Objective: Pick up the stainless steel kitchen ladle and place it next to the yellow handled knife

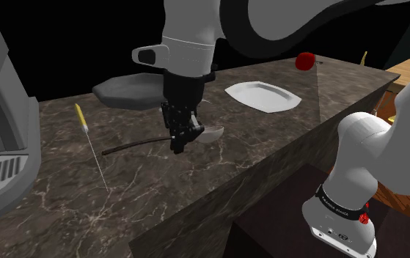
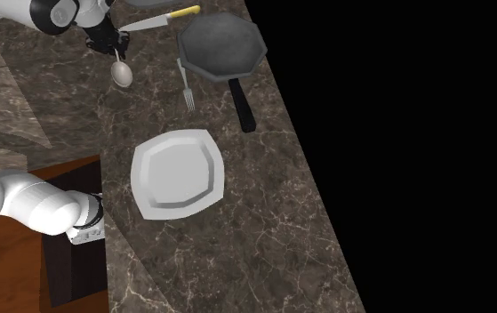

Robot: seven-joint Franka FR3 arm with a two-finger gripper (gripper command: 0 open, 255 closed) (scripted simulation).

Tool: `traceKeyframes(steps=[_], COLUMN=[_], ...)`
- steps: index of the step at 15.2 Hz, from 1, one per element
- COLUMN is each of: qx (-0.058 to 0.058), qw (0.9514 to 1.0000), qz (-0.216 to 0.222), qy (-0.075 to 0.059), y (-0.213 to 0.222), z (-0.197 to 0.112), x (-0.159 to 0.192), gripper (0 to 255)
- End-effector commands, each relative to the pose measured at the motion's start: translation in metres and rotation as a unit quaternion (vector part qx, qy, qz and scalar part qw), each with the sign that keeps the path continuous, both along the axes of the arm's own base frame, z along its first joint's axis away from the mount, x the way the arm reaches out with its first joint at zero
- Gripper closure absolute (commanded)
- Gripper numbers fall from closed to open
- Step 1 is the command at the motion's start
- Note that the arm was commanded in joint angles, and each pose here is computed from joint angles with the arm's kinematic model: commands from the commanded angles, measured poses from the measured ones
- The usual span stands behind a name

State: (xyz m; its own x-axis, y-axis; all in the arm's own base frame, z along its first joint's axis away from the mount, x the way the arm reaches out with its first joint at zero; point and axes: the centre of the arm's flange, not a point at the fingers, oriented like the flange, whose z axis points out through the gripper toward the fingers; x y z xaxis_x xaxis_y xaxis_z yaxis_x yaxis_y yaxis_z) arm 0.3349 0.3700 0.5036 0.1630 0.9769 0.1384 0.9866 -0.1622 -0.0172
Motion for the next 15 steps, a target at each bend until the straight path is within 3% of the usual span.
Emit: traceKeyframes(steps=[1, 4, 12, 13, 15], qx=[0.0, 0.0, 0.0, 0.0, 0.0], qw=[1.0, 1.0, 1.0, 1.0, 1.0], qz=[0.0, 0.0, 0.0, 0.0, 0.0], qy=[0.0, 0.0, 0.0, 0.0, 0.0], y=[0.0, 0.0, 0.0, 0.0, 0.0], z=[-0.01, -0.027, -0.027, -0.027, -0.027], x=[0.0, 0.0, 0.0, 0.0, 0.0], gripper=[255, 255, 255, 0, 0])
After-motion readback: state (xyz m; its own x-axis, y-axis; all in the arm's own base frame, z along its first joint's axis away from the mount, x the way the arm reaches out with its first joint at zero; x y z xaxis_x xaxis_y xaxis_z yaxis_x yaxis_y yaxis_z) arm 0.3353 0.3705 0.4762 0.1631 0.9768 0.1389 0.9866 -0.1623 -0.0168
